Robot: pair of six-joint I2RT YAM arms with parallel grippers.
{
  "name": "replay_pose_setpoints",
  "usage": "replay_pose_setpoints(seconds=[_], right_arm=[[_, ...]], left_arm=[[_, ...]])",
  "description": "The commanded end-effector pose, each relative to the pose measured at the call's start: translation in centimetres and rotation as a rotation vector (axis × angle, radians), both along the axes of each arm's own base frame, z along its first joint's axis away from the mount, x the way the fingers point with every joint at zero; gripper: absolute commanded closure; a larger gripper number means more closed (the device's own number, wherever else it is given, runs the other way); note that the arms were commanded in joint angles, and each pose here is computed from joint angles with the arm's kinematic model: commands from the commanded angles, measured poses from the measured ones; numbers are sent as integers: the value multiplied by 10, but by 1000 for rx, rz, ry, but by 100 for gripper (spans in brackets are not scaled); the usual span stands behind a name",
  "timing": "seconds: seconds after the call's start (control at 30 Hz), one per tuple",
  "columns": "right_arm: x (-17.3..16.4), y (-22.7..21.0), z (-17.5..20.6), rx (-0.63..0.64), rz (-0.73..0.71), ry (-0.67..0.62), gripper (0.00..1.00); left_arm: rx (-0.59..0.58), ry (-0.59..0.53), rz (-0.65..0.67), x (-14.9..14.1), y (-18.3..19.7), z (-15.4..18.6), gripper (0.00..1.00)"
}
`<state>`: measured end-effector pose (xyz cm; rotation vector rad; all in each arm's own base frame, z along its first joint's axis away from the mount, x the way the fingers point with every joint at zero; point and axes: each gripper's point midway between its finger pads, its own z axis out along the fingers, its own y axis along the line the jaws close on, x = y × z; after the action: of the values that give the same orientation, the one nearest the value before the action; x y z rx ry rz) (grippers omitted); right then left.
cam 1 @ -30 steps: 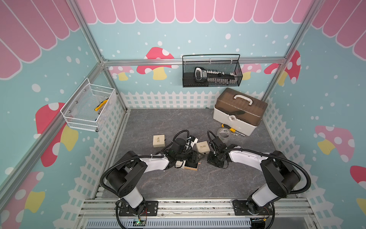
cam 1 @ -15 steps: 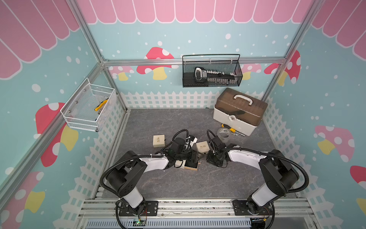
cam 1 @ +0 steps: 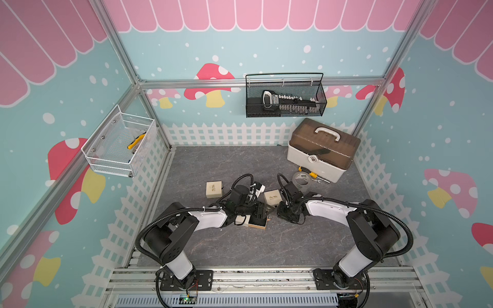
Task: Place the earrings into the drawer-style jewelry box
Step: Pick up the earring from the center of the board.
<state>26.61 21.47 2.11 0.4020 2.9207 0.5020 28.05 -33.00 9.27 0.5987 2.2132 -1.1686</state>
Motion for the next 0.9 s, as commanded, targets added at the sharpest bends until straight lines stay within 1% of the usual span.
replay_pose_setpoints(seconds=[0.0,0.43,0.67,0.87], right_arm=[[-18,-26,-25,-132,-11,95,78],[-29,-36,-30,-219,55,178,78],[-33,-41,-32,-285,119,238,77],[-33,-43,-35,-305,148,277,77]], left_arm=[[-12,-12,-1,0,4,-1,36],[-46,-13,39,-5,11,-1,36],[-65,-20,63,-11,18,1,36],[-24,-51,65,-19,20,2,36]])
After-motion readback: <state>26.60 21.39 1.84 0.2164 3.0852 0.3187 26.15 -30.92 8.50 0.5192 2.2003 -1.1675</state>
